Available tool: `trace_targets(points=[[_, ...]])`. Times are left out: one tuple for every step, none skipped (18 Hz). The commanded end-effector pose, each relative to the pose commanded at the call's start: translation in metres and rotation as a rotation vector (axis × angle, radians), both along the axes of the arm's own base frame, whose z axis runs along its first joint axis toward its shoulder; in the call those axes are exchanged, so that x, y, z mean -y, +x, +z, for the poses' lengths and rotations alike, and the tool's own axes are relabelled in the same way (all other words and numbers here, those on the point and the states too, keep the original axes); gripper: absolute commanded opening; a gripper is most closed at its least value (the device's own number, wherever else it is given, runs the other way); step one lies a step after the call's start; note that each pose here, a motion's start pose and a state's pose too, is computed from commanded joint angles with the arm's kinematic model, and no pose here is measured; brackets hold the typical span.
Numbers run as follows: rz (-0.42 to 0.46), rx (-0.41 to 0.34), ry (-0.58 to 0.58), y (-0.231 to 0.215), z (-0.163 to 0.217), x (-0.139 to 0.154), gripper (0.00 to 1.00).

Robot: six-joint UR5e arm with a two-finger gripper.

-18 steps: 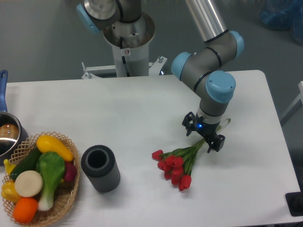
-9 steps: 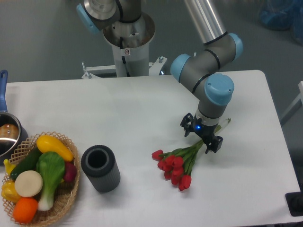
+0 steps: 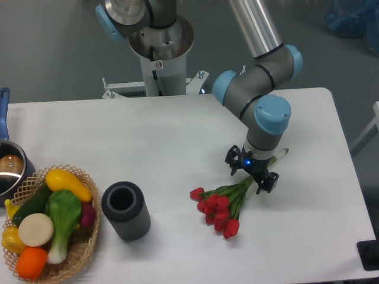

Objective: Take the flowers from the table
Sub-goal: 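Lower the gripper around the tulip stems just above the blooms, then close the gripper on the tulip stems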

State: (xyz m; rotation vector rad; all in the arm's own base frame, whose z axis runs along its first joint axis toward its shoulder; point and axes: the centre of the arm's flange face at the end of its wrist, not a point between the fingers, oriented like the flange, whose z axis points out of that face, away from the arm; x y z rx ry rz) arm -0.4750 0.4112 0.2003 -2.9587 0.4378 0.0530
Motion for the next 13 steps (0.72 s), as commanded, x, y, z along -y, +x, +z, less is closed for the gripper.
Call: trace_targets(points=[[-0.002,0.0,0.0,0.0,0.0,0.0,0.65],[0.0,0.0,0.0,-0.0005,-0.0003,-0.0003,0.61],[0.0,-0.002,-0.001,-0.001,0.0003,-0.0004,0.58],[0.0,-0.001,0.001,-0.001,0.0003,-0.0005,0.55],[0.0,-0.003,0.001,-0.0009,0.0013,-0.0005,0.48],[0.0,-0.003,0.001,-0.0009,0.0013,-0.0005,0.4],[0.0,-0.005,0.001,-0.0014,0.0019,-0.0006,0.35],[0.0,-0.006,0.001,-0.0019,0.0025,-0.0008,0.33],[0.0,-0.008,0.002,-0.0024,0.0031,-0.0011,0.31],[0.0,-0.008,0.002,-0.0029,0.0028,-0.0013,0.31],[0.0,-0.007,0.004,-0.0028,0.0029,-0.0015,0.31],[0.0,-0.01,0.004,-0.0033,0.0044,-0.0015,0.28],[0.0,-0.009,0.003,-0.0033,0.0035,-0.0016,0.25]])
